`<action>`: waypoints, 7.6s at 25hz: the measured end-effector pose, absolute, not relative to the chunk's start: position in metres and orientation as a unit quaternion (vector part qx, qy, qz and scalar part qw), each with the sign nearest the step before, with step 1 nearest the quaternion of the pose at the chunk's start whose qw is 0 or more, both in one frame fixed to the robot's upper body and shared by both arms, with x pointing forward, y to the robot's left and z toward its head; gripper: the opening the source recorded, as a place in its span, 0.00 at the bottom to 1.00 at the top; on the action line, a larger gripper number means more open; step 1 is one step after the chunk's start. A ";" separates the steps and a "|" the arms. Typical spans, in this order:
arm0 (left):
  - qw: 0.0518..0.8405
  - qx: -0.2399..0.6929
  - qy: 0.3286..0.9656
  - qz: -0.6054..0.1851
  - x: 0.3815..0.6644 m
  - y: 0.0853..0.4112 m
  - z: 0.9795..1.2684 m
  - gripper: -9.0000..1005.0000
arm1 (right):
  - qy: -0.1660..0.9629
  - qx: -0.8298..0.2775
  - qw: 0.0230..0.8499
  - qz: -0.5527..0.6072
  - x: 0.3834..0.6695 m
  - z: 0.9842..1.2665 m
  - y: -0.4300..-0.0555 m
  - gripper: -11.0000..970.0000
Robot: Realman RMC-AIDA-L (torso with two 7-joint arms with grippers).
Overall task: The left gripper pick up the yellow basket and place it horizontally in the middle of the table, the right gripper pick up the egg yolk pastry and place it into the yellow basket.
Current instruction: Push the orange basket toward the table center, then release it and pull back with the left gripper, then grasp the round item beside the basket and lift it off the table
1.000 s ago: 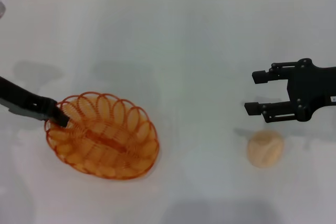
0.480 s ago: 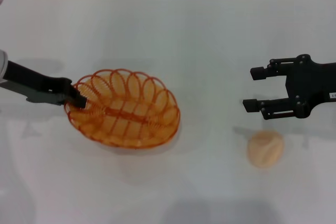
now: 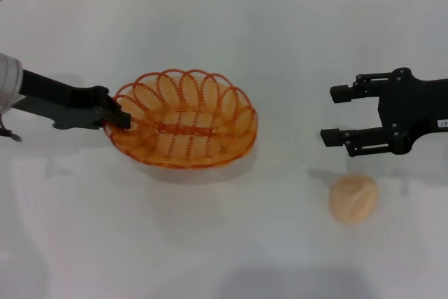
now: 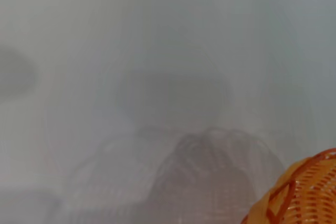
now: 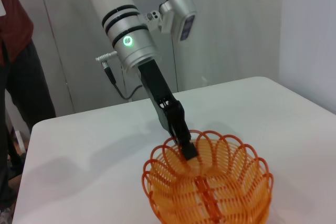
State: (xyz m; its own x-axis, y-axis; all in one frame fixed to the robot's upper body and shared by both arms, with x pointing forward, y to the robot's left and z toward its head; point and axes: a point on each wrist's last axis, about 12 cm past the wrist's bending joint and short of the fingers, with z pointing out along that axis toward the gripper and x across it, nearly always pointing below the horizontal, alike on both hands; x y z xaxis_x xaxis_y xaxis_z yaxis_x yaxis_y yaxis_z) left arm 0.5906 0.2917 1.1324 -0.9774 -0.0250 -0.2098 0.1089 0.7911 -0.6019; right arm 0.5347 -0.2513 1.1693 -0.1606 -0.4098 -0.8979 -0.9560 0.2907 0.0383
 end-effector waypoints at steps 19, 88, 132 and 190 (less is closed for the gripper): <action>0.096 -0.057 0.930 -0.351 0.595 0.276 1.118 0.10 | 0.673 -0.512 0.414 0.338 0.531 1.176 -0.248 0.75; 0.062 -0.035 0.946 -0.315 0.606 0.243 1.100 0.11 | 0.656 -0.526 0.402 0.361 0.523 1.176 -0.243 0.75; 0.171 0.006 0.932 -0.320 0.620 0.271 1.131 0.89 | 0.658 -0.517 0.411 0.361 0.523 1.177 -0.246 0.75; 0.289 0.514 0.758 -0.277 0.580 0.266 1.163 0.88 | 0.767 -0.503 0.284 0.278 0.524 1.135 -0.262 0.74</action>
